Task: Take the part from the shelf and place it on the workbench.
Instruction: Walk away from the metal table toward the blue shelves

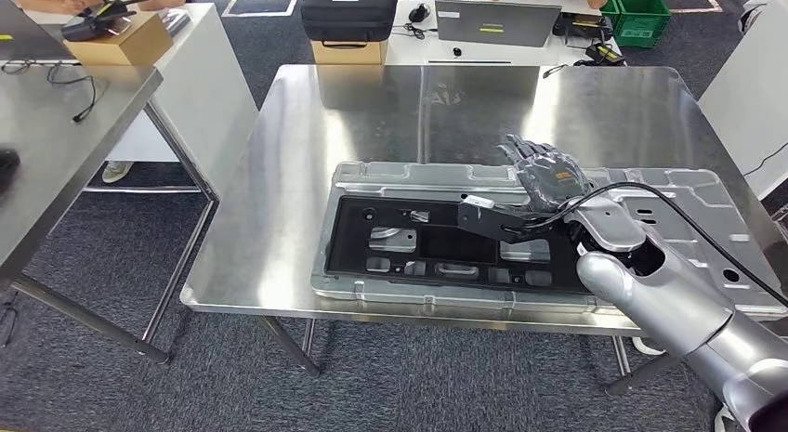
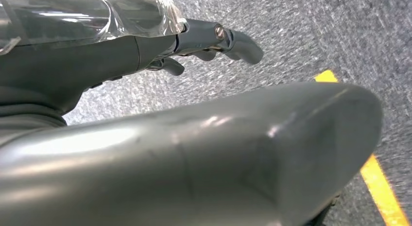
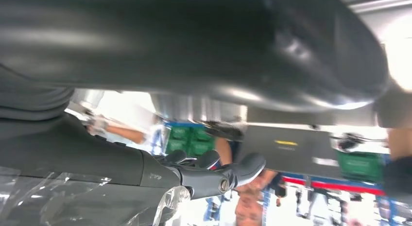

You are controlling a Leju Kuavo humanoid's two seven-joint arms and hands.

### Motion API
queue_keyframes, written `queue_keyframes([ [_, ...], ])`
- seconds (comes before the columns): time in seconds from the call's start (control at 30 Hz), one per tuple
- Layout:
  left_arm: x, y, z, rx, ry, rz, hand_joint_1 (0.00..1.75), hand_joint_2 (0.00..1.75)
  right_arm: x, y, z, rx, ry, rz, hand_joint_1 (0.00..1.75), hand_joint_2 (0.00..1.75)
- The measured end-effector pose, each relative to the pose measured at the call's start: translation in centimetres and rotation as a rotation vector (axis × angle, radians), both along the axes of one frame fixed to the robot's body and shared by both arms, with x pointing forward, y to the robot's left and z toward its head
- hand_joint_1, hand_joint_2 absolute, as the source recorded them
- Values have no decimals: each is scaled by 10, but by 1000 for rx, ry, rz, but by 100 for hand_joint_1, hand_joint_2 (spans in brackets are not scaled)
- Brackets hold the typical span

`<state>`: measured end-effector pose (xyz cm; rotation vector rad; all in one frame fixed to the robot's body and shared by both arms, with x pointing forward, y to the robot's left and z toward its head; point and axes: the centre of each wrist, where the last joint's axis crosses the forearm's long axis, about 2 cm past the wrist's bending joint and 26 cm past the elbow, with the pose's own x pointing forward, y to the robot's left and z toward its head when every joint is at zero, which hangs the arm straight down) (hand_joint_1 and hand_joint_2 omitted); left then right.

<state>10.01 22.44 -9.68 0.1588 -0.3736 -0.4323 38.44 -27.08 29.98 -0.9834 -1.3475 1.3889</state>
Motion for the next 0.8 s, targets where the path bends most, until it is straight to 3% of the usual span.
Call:
queue_keyframes([
  [0.8,1,-4,1,-14,-6,-3,0,0,-1,-5,0,-9,-9,-17,0,0],
])
